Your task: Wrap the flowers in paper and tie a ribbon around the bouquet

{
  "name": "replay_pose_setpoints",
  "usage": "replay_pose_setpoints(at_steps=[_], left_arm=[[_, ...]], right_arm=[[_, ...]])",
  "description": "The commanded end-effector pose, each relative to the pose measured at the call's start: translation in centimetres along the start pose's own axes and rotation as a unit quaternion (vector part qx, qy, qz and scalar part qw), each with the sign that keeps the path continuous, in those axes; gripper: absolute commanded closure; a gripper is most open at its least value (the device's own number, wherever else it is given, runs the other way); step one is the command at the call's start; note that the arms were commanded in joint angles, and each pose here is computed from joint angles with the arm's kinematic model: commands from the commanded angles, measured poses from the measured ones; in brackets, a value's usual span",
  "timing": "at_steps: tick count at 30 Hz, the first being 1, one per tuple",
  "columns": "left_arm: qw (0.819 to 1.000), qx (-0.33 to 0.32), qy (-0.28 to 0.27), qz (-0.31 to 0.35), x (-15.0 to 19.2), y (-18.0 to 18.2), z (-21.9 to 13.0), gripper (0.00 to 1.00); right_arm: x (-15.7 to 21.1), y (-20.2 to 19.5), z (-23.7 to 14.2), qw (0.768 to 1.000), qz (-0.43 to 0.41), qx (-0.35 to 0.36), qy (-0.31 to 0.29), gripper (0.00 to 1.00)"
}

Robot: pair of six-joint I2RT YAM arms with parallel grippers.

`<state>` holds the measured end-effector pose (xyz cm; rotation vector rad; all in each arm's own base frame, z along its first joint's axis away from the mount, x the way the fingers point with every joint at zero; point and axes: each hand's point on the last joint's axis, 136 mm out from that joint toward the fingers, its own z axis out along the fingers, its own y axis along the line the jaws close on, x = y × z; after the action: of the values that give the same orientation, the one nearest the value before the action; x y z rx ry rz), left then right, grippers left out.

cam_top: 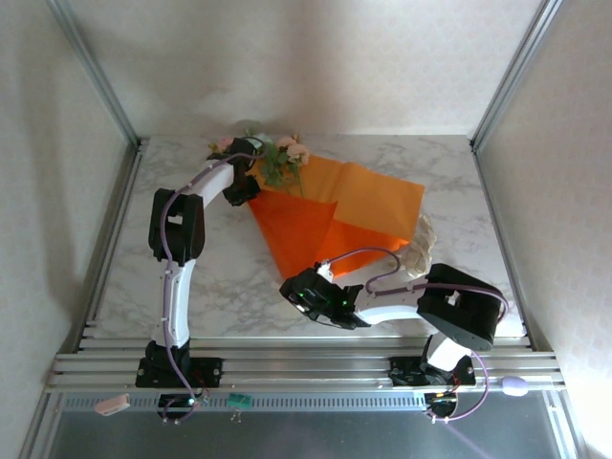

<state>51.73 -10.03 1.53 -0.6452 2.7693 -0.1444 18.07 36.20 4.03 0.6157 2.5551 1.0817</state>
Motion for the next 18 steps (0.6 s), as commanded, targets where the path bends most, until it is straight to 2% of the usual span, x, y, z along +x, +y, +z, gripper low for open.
replay_pose_setpoints(at_steps=[1, 7, 14, 18], left_arm=[[0.998, -0.057, 0.040, 0.006, 2.2, 3.5, 5.4, 0.84], [0.997, -0.059, 0.041, 0.007, 2.2, 3.7, 5.7, 0.84], [0.997, -0.061, 0.040, 0.005, 2.0, 3.8, 5.7, 0.84], [0.997, -0.065, 0.039, 0.006, 1.8, 3.9, 5.9, 0.84]], right_arm=[[0.0, -0.3, 0.9, 1.000, 0.003, 0.006, -0.015, 0.60], [-0.2, -0.3, 1.6, 0.999, 0.018, -0.002, -0.026, 0.77], [-0.9, -0.3, 1.0, 0.999, 0.023, 0.006, -0.043, 0.88], [-1.0, -0.2, 0.0, 0.999, 0.022, 0.020, -0.043, 0.98]])
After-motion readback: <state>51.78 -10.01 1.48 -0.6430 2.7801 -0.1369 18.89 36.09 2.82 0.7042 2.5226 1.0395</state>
